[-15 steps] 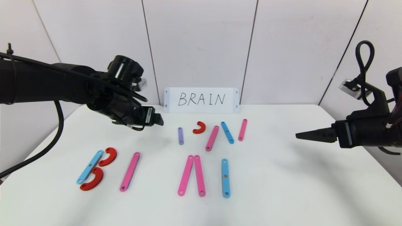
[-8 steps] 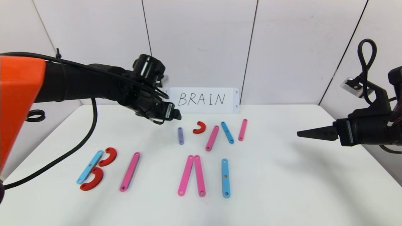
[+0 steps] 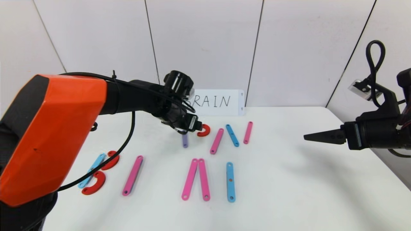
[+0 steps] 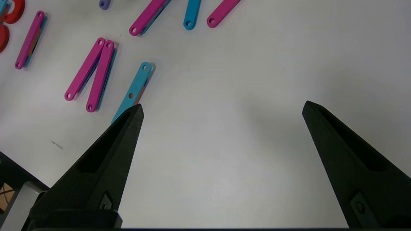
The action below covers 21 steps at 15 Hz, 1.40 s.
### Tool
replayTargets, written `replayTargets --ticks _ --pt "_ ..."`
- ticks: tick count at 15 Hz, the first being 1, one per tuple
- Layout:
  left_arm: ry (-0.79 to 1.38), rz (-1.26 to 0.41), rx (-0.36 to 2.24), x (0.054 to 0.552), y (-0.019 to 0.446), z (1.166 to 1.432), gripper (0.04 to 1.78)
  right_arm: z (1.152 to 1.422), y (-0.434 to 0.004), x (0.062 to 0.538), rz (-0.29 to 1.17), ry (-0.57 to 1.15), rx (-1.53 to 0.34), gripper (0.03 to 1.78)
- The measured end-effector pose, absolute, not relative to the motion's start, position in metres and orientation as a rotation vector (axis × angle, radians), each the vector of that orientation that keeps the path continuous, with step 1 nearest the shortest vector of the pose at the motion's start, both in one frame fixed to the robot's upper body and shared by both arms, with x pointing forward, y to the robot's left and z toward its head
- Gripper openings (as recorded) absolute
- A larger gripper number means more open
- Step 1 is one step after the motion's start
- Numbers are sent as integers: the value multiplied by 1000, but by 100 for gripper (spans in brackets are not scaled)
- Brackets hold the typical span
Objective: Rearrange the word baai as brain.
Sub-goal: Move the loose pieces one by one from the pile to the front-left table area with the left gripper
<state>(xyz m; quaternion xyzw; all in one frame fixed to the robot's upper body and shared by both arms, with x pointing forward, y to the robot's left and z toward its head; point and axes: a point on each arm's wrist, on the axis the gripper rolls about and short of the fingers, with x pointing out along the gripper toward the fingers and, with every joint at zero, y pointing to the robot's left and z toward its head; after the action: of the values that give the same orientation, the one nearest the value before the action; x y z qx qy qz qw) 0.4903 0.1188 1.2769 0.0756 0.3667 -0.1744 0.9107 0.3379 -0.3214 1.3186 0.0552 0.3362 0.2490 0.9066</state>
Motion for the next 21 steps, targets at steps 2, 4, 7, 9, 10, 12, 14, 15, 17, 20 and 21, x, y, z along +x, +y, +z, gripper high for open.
replayTargets --ticks 2,4,7,9,10,12,14,15,17,20,21 --pt "735 -364 160 496 108 1268 175 1318 -321 338 514 694 114 173" --pt "701 -352 163 502 98 1257 175 1318 -321 338 515 696 115 173" --pt "660 -352 154 512 87 1243 175 1318 -321 337 516 694 114 173" --pt "642 -363 147 514 79 1237 175 1318 -321 337 517 695 114 173" --pt "632 -368 145 515 75 1234 175 1318 -321 337 517 695 114 173" --pt "628 -375 147 516 70 1228 175 1318 -321 337 517 695 114 173" --pt "636 -372 146 517 68 1223 175 1318 -321 337 517 695 114 173" --pt "640 -361 140 517 68 1221 175 1318 -321 337 517 695 114 173" --pt "638 -325 129 519 67 1217 175 1318 -321 337 518 695 113 173" --pt "634 -314 112 521 66 1214 175 1318 -321 336 519 695 113 173" --pt "637 -312 110 521 66 1212 175 1318 -321 336 519 694 113 173"
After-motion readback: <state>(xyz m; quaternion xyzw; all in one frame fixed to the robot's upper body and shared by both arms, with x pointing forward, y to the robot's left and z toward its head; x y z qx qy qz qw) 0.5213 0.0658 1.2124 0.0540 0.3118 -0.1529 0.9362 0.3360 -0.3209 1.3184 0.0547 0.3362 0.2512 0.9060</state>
